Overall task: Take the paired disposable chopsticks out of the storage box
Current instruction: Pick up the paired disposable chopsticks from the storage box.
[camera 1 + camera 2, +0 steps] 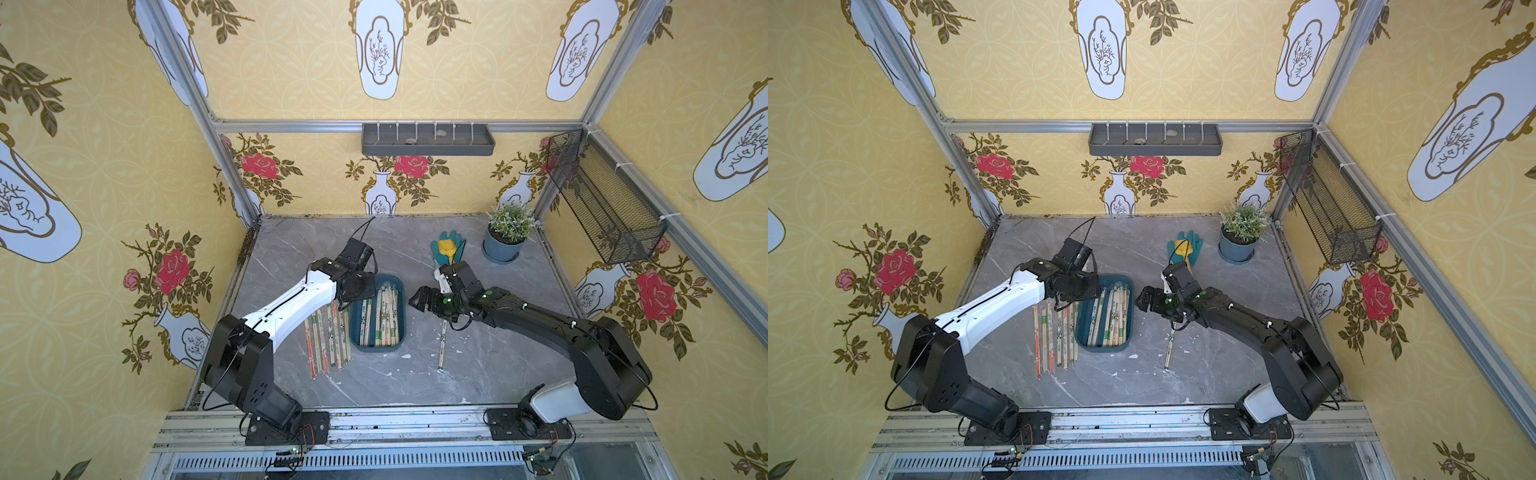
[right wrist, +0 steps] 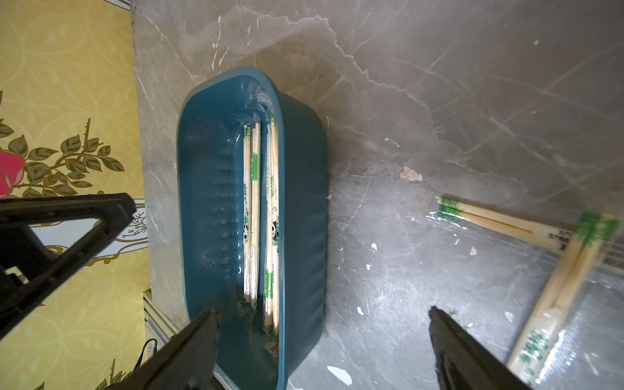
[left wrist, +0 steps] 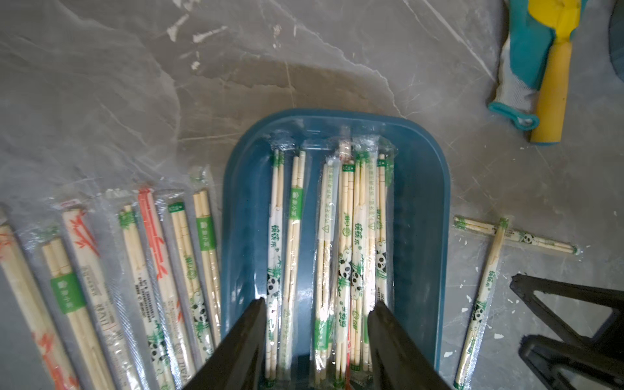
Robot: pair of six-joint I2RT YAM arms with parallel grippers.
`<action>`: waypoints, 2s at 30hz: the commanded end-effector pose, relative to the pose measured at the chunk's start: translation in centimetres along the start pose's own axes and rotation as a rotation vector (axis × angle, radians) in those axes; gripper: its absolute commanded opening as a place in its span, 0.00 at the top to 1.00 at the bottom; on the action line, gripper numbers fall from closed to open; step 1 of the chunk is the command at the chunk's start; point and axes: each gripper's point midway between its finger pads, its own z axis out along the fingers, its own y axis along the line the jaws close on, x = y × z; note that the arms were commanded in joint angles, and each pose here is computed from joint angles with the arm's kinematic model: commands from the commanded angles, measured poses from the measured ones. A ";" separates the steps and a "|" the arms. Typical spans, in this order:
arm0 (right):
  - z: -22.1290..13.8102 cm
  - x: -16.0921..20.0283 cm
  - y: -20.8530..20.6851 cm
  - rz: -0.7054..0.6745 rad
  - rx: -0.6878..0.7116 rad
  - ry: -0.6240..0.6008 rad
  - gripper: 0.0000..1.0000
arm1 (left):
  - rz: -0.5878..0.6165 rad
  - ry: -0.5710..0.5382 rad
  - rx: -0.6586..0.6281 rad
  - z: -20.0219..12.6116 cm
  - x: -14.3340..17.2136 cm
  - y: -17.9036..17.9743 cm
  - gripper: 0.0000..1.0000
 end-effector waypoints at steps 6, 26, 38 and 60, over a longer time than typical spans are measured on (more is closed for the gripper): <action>-0.1 0.1 0.2 -0.011 -0.011 -0.006 0.03 | -0.038 0.050 0.005 3.2 0.9 -1.5 0.52; -0.5 0.3 -0.3 -0.008 -0.004 -0.014 0.03 | -0.025 0.146 -0.074 7.8 2.8 -0.7 0.72; -0.5 0.3 -0.5 -0.005 0.000 -0.013 0.02 | -0.021 0.181 -0.112 9.5 3.8 0.1 0.74; -0.5 0.2 -0.5 -0.004 0.004 -0.010 0.03 | 0.003 0.162 -0.116 8.5 3.1 -0.1 0.97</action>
